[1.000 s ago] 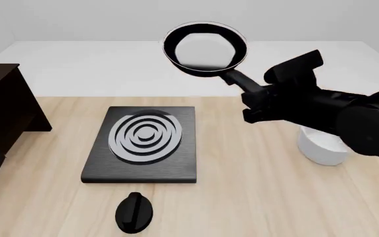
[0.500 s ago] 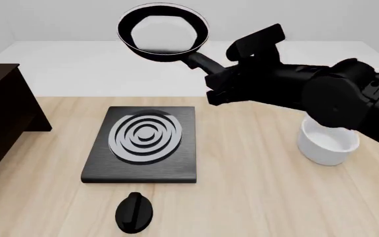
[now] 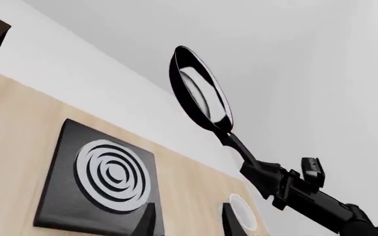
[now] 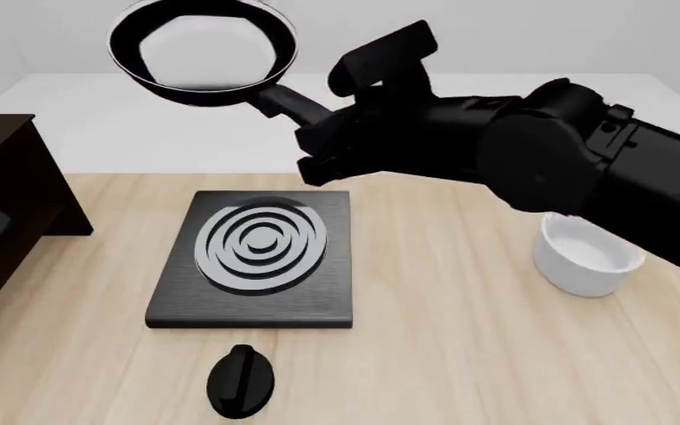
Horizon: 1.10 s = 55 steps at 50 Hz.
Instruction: Put the frying pan on the cabinet shelf.
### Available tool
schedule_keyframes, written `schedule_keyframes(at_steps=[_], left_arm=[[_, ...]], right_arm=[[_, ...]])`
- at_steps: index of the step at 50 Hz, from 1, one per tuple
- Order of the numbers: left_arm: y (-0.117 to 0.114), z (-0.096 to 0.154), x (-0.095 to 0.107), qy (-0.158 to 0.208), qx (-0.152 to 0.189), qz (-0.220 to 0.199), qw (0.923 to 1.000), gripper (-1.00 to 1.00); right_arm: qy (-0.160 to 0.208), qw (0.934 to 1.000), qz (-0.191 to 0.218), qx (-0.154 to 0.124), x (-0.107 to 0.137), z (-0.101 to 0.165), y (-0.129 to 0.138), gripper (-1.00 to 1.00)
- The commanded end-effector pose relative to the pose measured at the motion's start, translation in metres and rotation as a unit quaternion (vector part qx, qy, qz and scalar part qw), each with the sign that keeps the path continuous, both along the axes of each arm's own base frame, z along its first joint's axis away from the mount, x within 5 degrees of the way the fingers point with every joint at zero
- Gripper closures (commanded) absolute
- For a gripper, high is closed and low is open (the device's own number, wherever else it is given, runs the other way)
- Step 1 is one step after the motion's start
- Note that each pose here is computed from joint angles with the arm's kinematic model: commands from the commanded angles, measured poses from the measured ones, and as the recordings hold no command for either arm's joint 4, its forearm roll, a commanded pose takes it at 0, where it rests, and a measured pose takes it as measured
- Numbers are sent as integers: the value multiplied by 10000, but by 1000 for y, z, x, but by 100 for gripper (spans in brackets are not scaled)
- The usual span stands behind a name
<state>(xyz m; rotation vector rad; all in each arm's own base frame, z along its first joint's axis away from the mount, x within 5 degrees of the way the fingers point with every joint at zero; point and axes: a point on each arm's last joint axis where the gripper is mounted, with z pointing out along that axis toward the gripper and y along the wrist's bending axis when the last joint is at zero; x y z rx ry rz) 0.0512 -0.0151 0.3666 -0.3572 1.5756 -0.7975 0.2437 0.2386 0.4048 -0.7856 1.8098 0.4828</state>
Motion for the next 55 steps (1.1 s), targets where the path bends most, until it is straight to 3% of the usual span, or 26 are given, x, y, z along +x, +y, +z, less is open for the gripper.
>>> schedule_keyframes(at_steps=[1,13,18,20,30,55], left_arm=[[-2,-3,-1,62,-319,-198,9993,-100],[-3,-6,-4,140,-411,-370,9984,-100],[-3,-7,-4,146,-476,-412,9979,-100],[-3,-7,-4,150,-489,-428,9978,-100],[-3,-11,-7,196,-806,-507,9953,-100],[-9,12,6,26,-661,-616,9959,-100]], right_arm=[[-121,9989,438,150,-14,11,31,100],[-173,9967,786,96,-21,10,58,100],[-161,9950,950,249,-31,18,71,100],[-55,9938,1098,159,-37,13,83,100],[-75,9915,1264,288,-48,11,93,100],[-33,9879,1524,283,-70,10,97,100]])
